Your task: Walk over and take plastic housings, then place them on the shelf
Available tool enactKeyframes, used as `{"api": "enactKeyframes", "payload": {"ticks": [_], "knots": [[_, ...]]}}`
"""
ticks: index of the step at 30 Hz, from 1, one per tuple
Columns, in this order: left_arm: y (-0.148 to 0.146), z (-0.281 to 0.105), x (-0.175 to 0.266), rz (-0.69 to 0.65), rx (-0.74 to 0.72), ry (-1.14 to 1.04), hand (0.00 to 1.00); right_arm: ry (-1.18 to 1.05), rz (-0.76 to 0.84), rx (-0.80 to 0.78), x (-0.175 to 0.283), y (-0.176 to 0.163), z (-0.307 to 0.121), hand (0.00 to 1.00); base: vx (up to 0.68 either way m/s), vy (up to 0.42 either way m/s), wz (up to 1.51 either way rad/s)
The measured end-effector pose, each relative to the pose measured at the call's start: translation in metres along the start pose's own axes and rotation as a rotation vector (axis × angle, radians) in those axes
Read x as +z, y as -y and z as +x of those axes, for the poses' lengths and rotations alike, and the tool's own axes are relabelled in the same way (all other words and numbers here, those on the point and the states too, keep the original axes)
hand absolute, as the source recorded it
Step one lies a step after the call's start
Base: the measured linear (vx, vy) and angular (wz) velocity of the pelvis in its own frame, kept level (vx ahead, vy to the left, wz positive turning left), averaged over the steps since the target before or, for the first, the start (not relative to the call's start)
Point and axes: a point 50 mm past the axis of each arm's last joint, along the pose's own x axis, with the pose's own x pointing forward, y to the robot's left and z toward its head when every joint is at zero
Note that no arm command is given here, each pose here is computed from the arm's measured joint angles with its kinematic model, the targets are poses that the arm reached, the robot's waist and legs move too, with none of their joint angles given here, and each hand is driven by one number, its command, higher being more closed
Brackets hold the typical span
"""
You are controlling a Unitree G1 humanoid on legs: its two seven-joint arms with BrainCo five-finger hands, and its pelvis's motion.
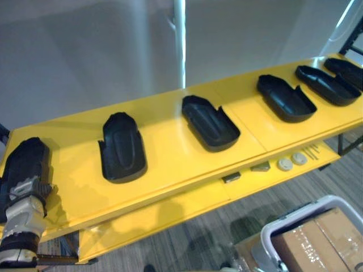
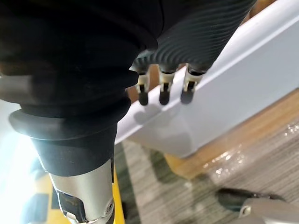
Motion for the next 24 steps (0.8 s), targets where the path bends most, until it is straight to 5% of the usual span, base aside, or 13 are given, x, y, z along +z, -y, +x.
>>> {"api": "enactKeyframes", "payload": {"ticks": [24], "knots": [[-0.011,0.005,0.003,-0.11,0.069,-0.034,1.0,0.085,-0.013,0.022,0.02,0.011,0.007,0.0,0.0,0.003,-0.05]]}}
